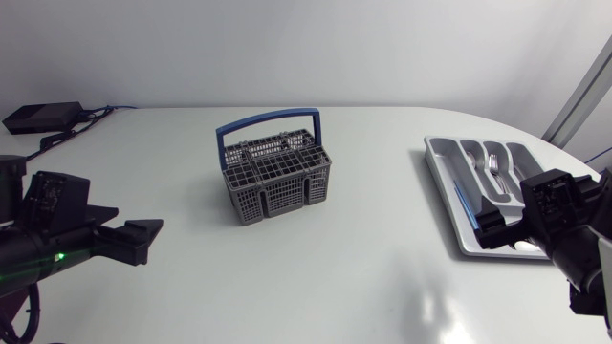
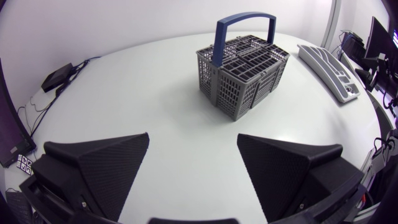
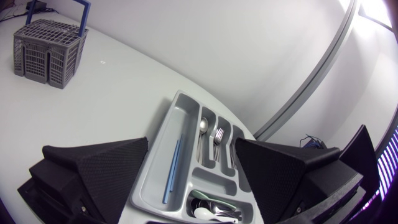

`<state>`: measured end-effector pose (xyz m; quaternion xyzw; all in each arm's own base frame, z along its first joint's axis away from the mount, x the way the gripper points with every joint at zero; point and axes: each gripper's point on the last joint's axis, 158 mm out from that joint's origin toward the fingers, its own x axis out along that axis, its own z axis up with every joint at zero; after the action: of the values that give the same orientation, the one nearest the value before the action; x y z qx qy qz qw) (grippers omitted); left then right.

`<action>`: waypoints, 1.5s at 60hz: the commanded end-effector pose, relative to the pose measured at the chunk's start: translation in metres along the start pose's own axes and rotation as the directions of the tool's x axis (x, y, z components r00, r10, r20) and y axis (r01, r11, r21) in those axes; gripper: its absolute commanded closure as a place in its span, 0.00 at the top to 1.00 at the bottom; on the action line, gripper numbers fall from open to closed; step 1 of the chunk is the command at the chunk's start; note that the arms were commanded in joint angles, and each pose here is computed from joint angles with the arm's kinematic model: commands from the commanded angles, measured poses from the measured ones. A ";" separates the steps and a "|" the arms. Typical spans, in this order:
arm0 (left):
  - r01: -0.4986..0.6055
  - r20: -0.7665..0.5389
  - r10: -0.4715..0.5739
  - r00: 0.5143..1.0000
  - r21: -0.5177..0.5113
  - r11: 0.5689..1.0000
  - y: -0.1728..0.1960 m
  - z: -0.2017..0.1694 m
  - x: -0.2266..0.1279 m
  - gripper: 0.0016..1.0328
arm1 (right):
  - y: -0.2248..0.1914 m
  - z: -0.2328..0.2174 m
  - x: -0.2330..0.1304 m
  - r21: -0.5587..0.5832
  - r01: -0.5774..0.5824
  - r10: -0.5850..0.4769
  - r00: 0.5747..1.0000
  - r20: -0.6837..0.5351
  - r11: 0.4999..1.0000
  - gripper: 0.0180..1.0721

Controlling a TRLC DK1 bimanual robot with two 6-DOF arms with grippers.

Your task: Unload the cutlery basket into the drawer organizer.

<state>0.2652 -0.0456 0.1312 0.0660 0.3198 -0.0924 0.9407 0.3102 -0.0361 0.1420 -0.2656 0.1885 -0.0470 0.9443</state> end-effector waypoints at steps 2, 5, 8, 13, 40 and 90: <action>-0.035 0.028 0.036 0.999 -0.026 0.999 0.010 -0.003 -0.003 0.96 | 0.001 -0.004 -0.006 0.023 0.025 -0.026 0.999 0.026 0.999 0.96; -0.046 0.042 0.047 0.998 -0.034 0.998 0.013 -0.003 -0.005 0.96 | 0.001 -0.004 -0.008 0.026 0.030 -0.031 0.999 0.035 0.999 0.96; -0.056 0.060 0.058 0.996 -0.041 0.998 0.016 -0.002 -0.006 0.96 | 0.001 -0.006 -0.009 0.026 0.030 -0.031 0.999 0.035 0.999 0.96; -0.073 0.084 0.078 0.993 -0.055 0.996 0.021 -0.004 -0.009 0.96 | 0.001 -0.011 -0.010 0.019 0.042 -0.043 0.999 0.032 0.999 0.96; -0.102 0.288 0.131 0.949 -0.115 0.988 0.030 -0.002 -0.017 0.96 | -0.008 -0.006 -0.035 0.032 0.112 -0.115 0.984 0.138 0.993 0.96; -0.118 0.543 0.195 0.817 -0.174 0.978 0.040 0.001 -0.026 0.96 | -0.005 -0.019 -0.061 -0.001 0.154 -0.151 0.969 0.195 0.988 0.96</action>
<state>0.2534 -0.0041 0.1560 0.0092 0.0303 -0.0099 0.9994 0.2464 -0.0388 0.1640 -0.2804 0.0598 -0.0976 0.9530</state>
